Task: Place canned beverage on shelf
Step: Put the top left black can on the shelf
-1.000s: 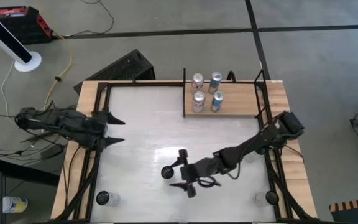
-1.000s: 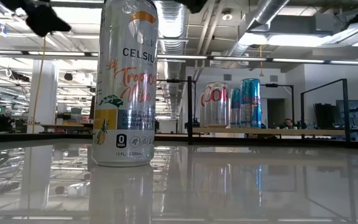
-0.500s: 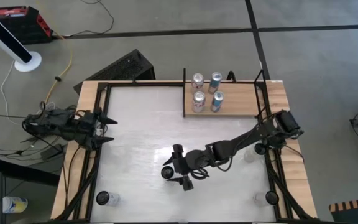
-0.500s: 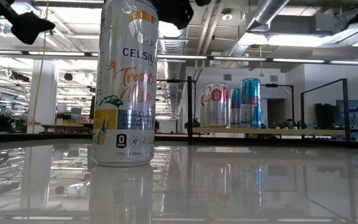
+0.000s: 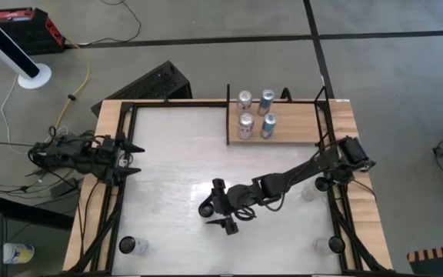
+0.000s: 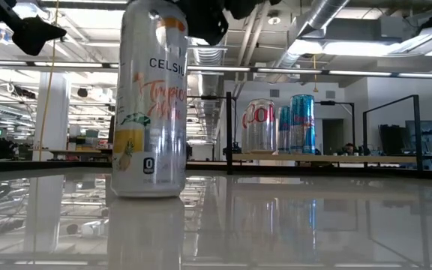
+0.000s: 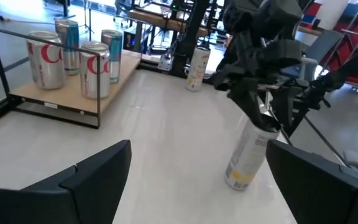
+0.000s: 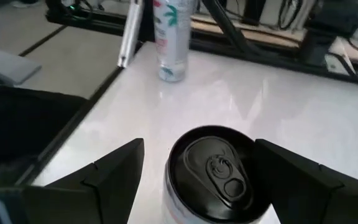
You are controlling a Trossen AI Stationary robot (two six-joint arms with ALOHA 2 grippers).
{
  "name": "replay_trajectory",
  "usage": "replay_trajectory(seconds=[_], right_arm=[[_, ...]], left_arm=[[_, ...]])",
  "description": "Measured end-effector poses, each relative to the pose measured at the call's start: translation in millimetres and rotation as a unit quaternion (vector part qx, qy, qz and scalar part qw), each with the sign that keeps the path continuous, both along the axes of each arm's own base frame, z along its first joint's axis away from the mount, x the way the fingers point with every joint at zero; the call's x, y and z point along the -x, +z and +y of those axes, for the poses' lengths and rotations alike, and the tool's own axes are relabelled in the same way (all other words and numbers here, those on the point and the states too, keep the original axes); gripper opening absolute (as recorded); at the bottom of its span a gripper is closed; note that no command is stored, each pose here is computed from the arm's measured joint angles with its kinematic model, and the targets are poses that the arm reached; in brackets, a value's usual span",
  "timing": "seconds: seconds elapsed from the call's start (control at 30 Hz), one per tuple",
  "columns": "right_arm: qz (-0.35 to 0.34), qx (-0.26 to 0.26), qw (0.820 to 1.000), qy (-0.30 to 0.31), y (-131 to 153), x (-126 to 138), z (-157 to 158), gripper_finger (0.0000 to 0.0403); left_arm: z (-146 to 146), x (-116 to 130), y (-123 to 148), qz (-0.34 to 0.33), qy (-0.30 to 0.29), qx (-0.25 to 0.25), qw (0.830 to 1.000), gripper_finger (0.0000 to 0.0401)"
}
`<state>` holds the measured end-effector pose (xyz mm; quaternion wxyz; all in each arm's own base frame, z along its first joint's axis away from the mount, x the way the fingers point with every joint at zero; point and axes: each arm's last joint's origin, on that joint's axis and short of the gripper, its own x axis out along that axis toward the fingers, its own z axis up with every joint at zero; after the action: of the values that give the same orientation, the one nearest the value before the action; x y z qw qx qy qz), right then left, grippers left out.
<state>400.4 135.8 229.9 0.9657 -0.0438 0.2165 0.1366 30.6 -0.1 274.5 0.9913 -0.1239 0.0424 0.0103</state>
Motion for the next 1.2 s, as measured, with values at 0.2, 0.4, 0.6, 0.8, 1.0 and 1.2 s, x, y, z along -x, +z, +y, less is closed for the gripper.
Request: replay_trajectory(seconds=[0.2,0.4,0.6,0.8,1.0,1.2], right_arm=[[-0.001,-0.001,1.000,-0.002,0.4,-0.1,-0.6,0.0327],[-0.012,0.000,1.000,0.010,2.9,1.9,5.6,0.0327],[-0.046,0.015,0.999,0.025,7.8,1.5,10.0,0.0327],[-0.037,0.022,0.999,0.022,6.0,0.7,5.9,0.0327],[-0.020,0.017,1.000,0.010,3.5,-0.3,-0.4,0.0327],[-0.012,0.019,1.000,0.009,2.0,0.3,-0.8,0.0327]], left_arm=[[0.2,0.3,0.2,0.000,0.003,0.001,1.000,0.0357],[0.2,0.2,0.0,0.001,0.002,0.001,1.000,0.0357],[0.2,0.2,0.0,0.001,0.002,0.001,1.000,0.0357],[0.2,0.2,0.1,0.001,0.003,0.001,1.000,0.0357],[0.2,0.2,0.1,0.001,0.002,0.001,1.000,0.0357],[0.2,0.2,0.0,0.001,0.002,0.001,1.000,0.0357]])
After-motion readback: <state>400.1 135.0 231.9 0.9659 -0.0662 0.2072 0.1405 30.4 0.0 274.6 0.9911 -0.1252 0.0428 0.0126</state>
